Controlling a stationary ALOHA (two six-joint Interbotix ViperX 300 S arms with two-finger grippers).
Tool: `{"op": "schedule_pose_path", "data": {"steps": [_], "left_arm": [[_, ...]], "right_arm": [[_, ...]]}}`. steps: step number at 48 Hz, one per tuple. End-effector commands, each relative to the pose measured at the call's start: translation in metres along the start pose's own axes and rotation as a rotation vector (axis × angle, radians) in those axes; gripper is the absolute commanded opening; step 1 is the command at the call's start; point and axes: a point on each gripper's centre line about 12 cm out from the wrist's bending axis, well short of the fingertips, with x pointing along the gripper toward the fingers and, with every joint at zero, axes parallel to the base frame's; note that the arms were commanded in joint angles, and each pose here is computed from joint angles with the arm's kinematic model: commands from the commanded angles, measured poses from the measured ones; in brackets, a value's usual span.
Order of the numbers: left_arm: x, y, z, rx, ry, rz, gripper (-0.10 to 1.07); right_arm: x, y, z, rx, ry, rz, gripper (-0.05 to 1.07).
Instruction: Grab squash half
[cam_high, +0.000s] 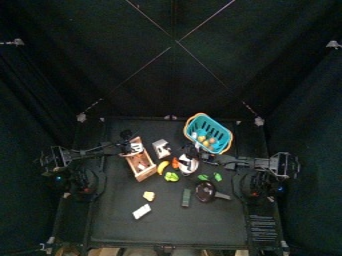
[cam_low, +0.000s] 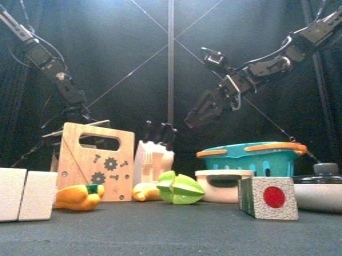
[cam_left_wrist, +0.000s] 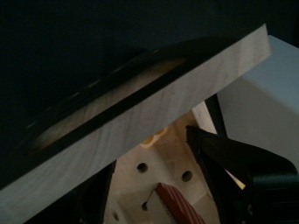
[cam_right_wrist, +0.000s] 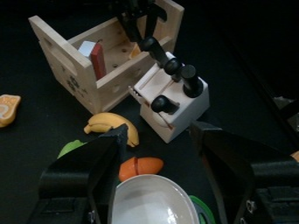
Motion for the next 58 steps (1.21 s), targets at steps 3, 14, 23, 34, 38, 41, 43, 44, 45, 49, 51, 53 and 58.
{"op": "schedule_pose_path", "data": {"steps": [3, 14, 23, 34, 38, 41, 43, 44, 45, 49, 51, 53, 58], "left_arm": [[0.000, 0.004, 0.002, 0.009, -0.008, 0.049, 0.95], [-0.017, -0.015, 0.005, 0.037, -0.034, -0.012, 0.96], [-0.032, -0.025, 0.001, 0.070, -0.044, 0.019, 0.96], [-0.026, -0.017, -0.009, 0.067, -0.010, 0.079, 0.97], [-0.023, -0.015, -0.010, 0.068, -0.008, 0.086, 0.97], [-0.019, -0.014, -0.010, 0.068, -0.004, 0.089, 0.97], [-0.016, -0.013, -0.012, 0.068, 0.000, 0.091, 0.97], [-0.014, -0.012, -0.012, 0.069, 0.002, 0.092, 0.97], [-0.012, -0.012, -0.013, 0.069, 0.004, 0.089, 0.97], [-0.007, -0.012, -0.014, 0.059, 0.010, 0.089, 0.97], [-0.002, -0.010, -0.015, 0.051, 0.014, 0.104, 0.97], [0.000, -0.010, -0.015, 0.043, 0.015, 0.110, 0.97], [0.005, -0.009, -0.016, 0.029, 0.013, 0.125, 0.97]], "right_arm": [[-0.003, -0.001, 0.010, -0.002, -0.032, -0.004, 0.91], [-0.003, -0.002, 0.009, -0.001, -0.030, -0.005, 0.91], [-0.003, -0.001, 0.009, -0.004, -0.029, -0.004, 0.91], [-0.002, -0.001, 0.009, -0.004, -0.029, -0.004, 0.91], [-0.001, -0.001, 0.009, -0.004, -0.029, -0.004, 0.91], [0.000, -0.001, 0.009, -0.003, -0.030, -0.003, 0.91], [0.001, -0.001, 0.009, -0.003, -0.029, -0.003, 0.91], [0.002, -0.001, 0.009, -0.003, -0.029, -0.003, 0.91], [0.003, -0.001, 0.009, -0.003, -0.029, -0.003, 0.91], [0.006, -0.002, 0.009, -0.003, -0.024, -0.004, 0.91], [0.008, -0.001, 0.008, -0.003, -0.021, -0.002, 0.91], [0.008, -0.002, 0.008, -0.003, -0.020, -0.003, 0.91], [0.010, -0.002, 0.006, -0.002, -0.014, -0.002, 0.91]]}}
